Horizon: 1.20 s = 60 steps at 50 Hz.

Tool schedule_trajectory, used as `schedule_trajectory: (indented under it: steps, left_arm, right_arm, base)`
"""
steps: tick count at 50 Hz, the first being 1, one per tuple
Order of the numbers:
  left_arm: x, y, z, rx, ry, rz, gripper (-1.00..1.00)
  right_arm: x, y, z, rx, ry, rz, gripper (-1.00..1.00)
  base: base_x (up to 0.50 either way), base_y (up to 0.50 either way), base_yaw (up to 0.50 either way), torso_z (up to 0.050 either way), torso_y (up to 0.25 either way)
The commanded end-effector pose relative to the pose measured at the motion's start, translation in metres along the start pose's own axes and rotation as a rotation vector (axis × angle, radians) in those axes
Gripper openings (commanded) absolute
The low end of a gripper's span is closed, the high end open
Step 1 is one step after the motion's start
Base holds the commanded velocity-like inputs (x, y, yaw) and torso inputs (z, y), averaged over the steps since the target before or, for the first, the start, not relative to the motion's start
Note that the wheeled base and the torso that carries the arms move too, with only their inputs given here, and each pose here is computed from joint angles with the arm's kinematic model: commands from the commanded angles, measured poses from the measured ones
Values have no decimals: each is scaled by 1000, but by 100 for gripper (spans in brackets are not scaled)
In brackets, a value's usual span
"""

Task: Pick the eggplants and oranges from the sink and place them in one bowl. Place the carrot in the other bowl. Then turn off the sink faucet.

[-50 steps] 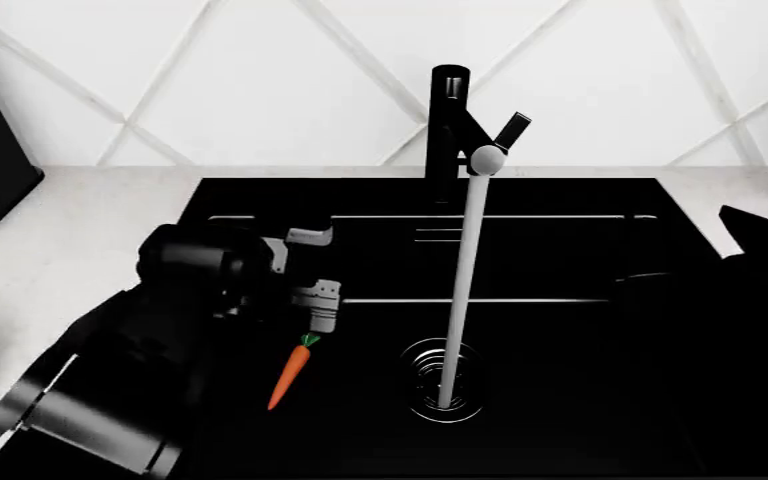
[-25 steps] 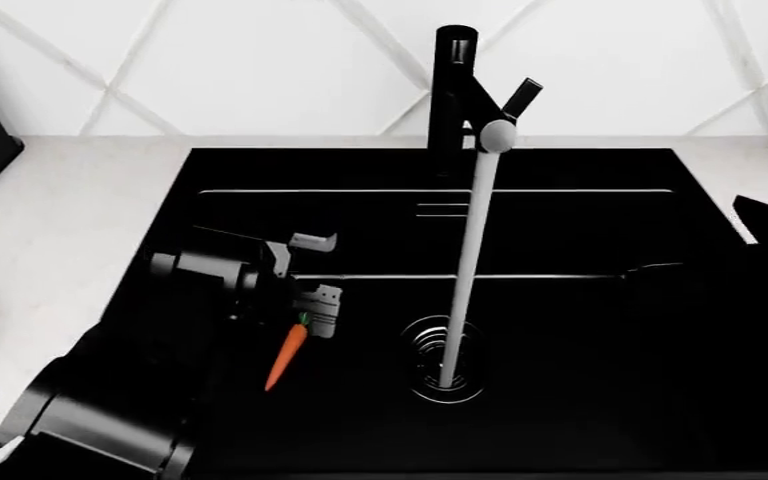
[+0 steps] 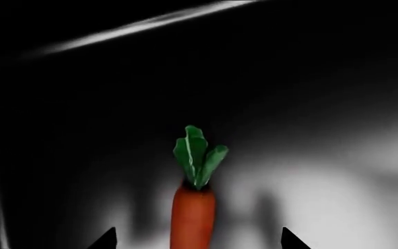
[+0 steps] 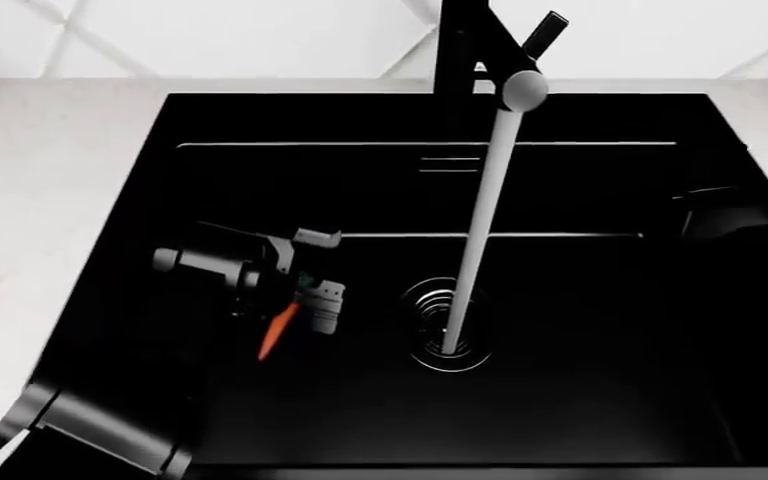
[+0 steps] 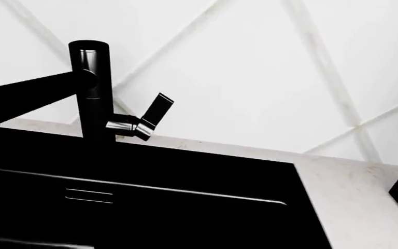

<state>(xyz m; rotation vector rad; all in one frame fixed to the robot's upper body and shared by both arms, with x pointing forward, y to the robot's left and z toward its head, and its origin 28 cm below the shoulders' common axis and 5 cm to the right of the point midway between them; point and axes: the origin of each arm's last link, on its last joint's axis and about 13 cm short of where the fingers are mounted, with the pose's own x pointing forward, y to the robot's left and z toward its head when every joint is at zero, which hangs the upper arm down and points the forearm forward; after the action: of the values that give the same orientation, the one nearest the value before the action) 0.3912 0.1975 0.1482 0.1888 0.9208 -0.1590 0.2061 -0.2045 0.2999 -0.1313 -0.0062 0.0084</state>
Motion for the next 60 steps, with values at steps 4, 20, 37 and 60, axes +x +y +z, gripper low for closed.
schedule_trajectory:
  steps: [4,20,37,60]
  left_arm:
    - [0,-3,3,5,-38,-16,100]
    - [1,-4,1,-24,-13,6,-100]
    - [-13,-2,20,-31,-73,-30,-100]
    - [-134,-3,32,66,-334,-157,-100]
  right_arm:
    - [-3,0,3,2,-10,11,100]
    - [0,0,-1,-1,-3,10,100]
    - [-5,0,1,5,-6,6,100]
    - [-7,1,-6,9,12,12,100]
  base:
    - [0,0,0,23,-167]
    - [0,0,0,6,-44]
    - [0,0,0,0,0]
    - [0,0,0,0,0]
